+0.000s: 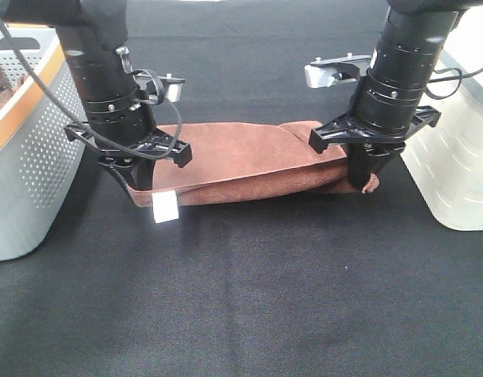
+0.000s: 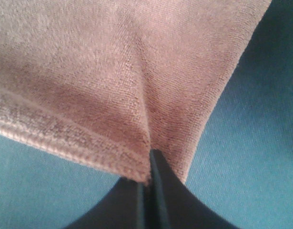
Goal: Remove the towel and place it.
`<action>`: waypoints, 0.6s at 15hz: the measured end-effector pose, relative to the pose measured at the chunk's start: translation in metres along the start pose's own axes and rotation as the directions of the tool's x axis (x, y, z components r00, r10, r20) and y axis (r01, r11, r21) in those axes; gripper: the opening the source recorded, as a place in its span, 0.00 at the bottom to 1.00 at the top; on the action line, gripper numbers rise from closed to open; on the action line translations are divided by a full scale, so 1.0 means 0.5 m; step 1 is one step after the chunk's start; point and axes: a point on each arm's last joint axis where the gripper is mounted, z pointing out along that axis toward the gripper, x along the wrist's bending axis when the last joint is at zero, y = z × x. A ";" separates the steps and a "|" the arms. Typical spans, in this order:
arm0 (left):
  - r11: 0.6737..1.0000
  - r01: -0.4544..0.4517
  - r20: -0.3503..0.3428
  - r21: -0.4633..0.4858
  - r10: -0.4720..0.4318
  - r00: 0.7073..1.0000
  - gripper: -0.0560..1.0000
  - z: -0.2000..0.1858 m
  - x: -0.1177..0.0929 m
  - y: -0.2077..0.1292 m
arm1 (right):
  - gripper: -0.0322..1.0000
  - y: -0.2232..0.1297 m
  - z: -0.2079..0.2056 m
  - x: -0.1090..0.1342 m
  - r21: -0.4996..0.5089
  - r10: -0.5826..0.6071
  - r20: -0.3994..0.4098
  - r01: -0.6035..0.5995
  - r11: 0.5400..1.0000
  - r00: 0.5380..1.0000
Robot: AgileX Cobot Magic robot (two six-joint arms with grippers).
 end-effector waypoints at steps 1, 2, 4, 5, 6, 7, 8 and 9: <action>1.000 0.000 0.003 0.001 0.000 1.000 0.05 0.000 -0.001 0.000 | 0.03 -0.003 0.000 0.000 0.017 0.000 -0.002 0.000 1.000 1.000; 1.000 -0.008 0.003 0.002 0.008 1.000 0.05 0.001 -0.008 -0.001 | 0.03 -0.005 0.000 0.000 0.029 0.000 -0.002 0.000 1.000 1.000; 1.000 -0.018 0.002 0.005 0.018 1.000 0.05 0.002 -0.016 -0.001 | 0.03 -0.006 0.000 0.000 0.030 -0.002 0.001 0.002 1.000 1.000; 0.999 -0.036 -0.001 0.008 0.036 0.999 0.07 0.004 -0.028 -0.003 | 0.03 -0.013 0.009 -0.003 0.049 0.001 0.003 -0.001 0.999 1.000; 0.999 -0.046 -0.003 0.012 0.046 0.999 0.09 0.006 -0.034 -0.004 | 0.04 -0.018 0.016 -0.004 0.061 0.001 0.005 -0.002 0.998 1.000; 0.999 -0.049 -0.006 0.016 0.049 0.999 0.13 0.006 -0.035 -0.005 | 0.06 -0.023 0.024 -0.005 0.073 0.002 0.007 -0.002 0.997 1.000; 0.998 -0.053 -0.011 0.016 0.053 0.999 0.20 0.007 -0.035 -0.005 | 0.10 -0.025 0.027 -0.005 0.077 0.001 0.010 -0.002 0.997 1.000; 0.998 -0.053 -0.012 0.017 0.054 0.998 0.31 0.007 -0.035 -0.005 | 0.16 -0.025 0.028 -0.006 0.076 0.001 0.011 -0.002 0.997 1.000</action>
